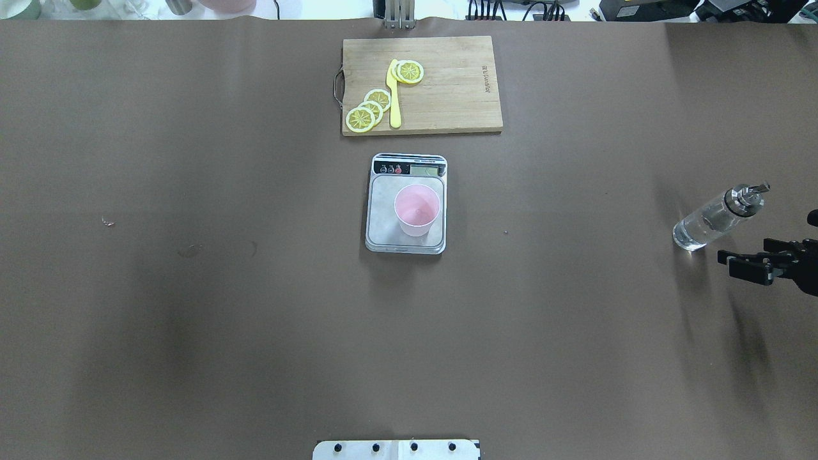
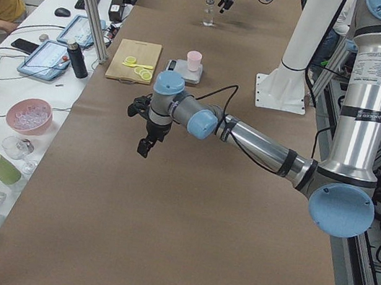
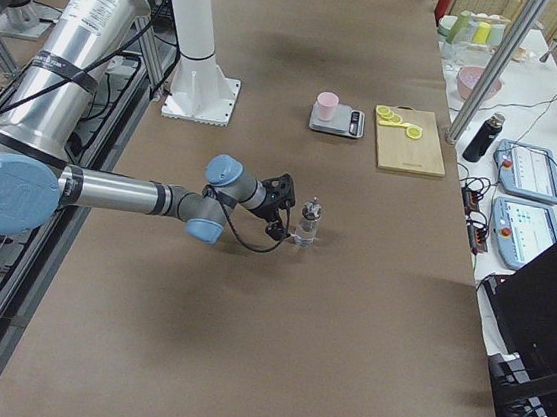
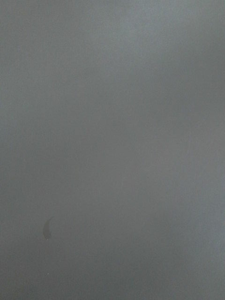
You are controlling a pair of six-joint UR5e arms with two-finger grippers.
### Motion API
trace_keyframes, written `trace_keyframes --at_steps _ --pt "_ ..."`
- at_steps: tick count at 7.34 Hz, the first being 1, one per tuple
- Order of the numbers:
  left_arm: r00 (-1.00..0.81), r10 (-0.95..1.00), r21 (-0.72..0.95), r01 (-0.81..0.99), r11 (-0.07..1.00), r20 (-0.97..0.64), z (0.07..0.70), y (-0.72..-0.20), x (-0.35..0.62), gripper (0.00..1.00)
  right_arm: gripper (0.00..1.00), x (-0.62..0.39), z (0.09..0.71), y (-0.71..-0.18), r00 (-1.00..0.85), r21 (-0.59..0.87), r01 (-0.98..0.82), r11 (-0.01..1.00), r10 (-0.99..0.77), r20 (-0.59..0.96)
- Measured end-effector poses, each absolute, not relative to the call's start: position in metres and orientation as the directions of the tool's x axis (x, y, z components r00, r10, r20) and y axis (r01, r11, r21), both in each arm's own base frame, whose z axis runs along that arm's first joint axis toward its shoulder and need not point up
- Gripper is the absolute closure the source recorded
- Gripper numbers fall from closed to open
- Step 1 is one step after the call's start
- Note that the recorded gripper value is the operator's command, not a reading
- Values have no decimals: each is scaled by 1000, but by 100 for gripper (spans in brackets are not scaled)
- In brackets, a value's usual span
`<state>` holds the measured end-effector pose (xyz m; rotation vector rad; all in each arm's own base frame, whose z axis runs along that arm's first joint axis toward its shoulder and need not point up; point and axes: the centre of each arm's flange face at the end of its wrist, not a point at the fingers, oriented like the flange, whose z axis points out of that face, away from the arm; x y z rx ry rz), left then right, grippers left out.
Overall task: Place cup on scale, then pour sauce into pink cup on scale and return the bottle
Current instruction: 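Raise the open right gripper up off the dispenser spout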
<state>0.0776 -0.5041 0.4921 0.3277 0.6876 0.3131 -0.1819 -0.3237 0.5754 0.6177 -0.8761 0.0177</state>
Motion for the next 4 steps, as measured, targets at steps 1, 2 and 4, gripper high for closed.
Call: trace_keyframes --at_steps 1,2,4 --pt "731 385 393 -172 903 -564 493 -504 77 3 1 -177 570 -325 640 480 -252 840 -228 734" --pt "731 384 392 -172 904 -564 493 -504 77 3 1 -166 564 -330 623 453 -249 856 -217 751" --pt "731 383 391 -172 904 -564 493 -504 77 3 1 -135 542 -342 600 406 -226 885 -202 774"
